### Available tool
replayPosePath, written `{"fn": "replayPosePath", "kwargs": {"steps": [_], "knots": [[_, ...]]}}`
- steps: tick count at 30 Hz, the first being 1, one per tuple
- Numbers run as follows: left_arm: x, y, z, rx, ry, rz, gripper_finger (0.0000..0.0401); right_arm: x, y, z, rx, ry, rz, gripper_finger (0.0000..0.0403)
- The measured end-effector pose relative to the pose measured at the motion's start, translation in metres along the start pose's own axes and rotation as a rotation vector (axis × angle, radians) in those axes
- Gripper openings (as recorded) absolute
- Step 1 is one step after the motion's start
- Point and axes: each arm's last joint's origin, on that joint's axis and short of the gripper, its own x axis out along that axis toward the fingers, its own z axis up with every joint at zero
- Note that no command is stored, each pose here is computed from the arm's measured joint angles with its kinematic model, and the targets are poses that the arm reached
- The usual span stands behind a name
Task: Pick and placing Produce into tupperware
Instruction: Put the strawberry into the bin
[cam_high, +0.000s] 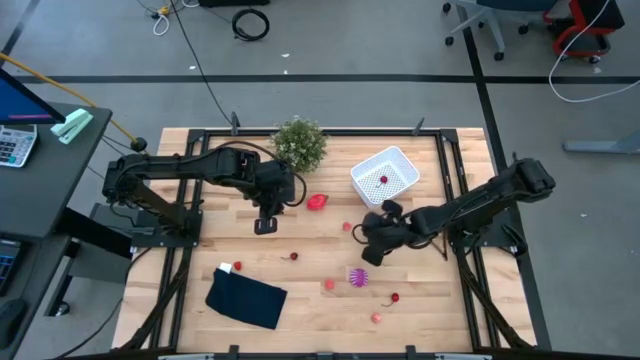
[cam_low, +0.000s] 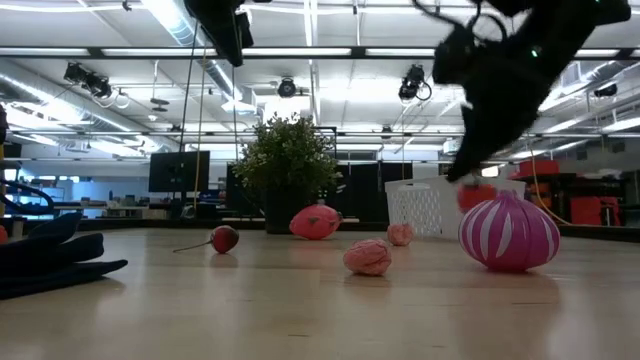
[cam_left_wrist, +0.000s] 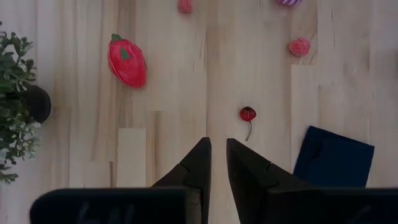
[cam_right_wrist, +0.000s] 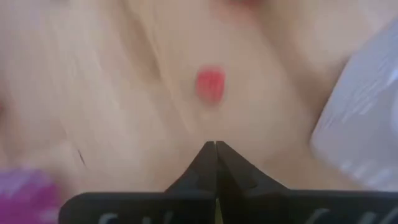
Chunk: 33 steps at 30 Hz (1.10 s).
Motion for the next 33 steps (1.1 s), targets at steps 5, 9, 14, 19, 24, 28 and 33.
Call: {"fn": "replayPosePath", "kwargs": {"steps": [5,9,14,19,24,28,33], "knots": [[0.0,0.0,0.002,0.003,-0.02,0.0,0.0055,-0.023,-0.015,0.018,0.004,-0.211,-0.128,0.0002],[0.0,0.0,0.002,0.003,-0.025,0.0,0.0051,-0.037,-0.038,0.032,0.032,-0.339,-0.305,0.0001],[0.0,0.0,0.003,0.004,-0.035,0.0,0.0055,-0.041,-0.07,0.047,0.082,-0.385,-0.478,0.0],[0.0,0.0,0.005,0.004,-0.047,0.0,0.0059,-0.028,-0.1,0.056,0.149,-0.315,-0.511,0.0],[0.0,0.0,0.005,0.003,-0.049,0.0,0.0053,0.003,-0.123,0.051,0.199,-0.166,-0.495,0.0],[0.0,0.0,0.005,0.003,-0.05,0.0,0.0051,0.019,-0.132,0.051,0.226,-0.106,-0.467,0.0],[0.0,0.0,0.005,0.003,-0.052,0.0,0.0058,0.034,-0.14,0.049,0.28,-0.015,-0.351,0.0]]}}
